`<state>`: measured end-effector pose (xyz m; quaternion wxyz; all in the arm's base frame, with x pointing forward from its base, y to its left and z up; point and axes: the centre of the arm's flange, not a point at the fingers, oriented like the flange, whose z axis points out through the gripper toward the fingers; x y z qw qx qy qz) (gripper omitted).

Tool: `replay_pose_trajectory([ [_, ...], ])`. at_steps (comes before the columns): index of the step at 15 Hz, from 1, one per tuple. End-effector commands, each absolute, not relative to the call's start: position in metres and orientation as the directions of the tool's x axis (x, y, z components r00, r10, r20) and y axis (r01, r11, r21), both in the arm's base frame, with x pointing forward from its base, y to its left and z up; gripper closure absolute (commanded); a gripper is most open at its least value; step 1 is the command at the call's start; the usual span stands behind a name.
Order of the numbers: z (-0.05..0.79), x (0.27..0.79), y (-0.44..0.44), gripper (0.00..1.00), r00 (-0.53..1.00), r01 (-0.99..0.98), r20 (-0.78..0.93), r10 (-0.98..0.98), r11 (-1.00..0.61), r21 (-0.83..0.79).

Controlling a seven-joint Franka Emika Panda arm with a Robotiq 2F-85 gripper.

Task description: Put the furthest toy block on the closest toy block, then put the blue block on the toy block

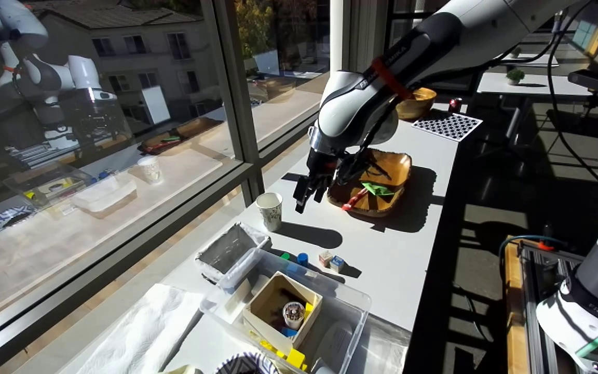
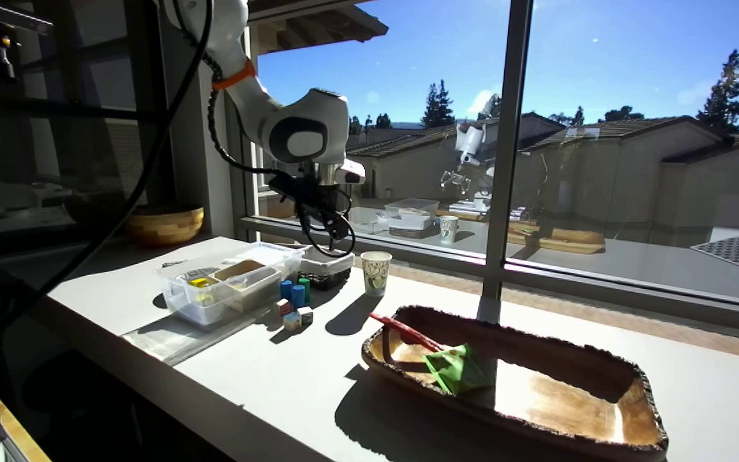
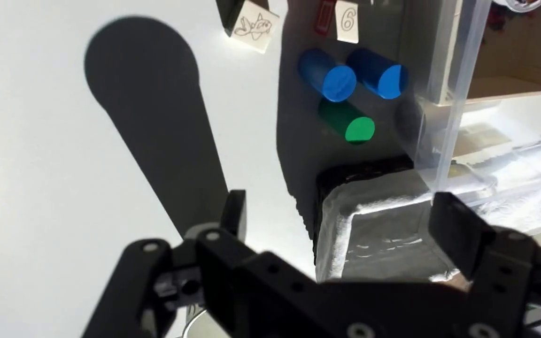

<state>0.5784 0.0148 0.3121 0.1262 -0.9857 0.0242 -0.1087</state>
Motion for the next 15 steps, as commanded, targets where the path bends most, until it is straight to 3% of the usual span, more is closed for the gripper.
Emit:
replay_pose_trajectory([
  [1, 0.282, 0.588, 0.016, 0.0, 0.991, -0.016, 0.122, -0.047, -0.97, -0.244],
  [7, 0.245, 0.578, 0.023, 0.0, 0.994, 0.018, 0.113, -0.003, -0.983, -0.183],
  [15, 0.201, 0.563, 0.047, 0.0, 0.958, -0.091, 0.262, -0.113, -0.991, -0.097],
])
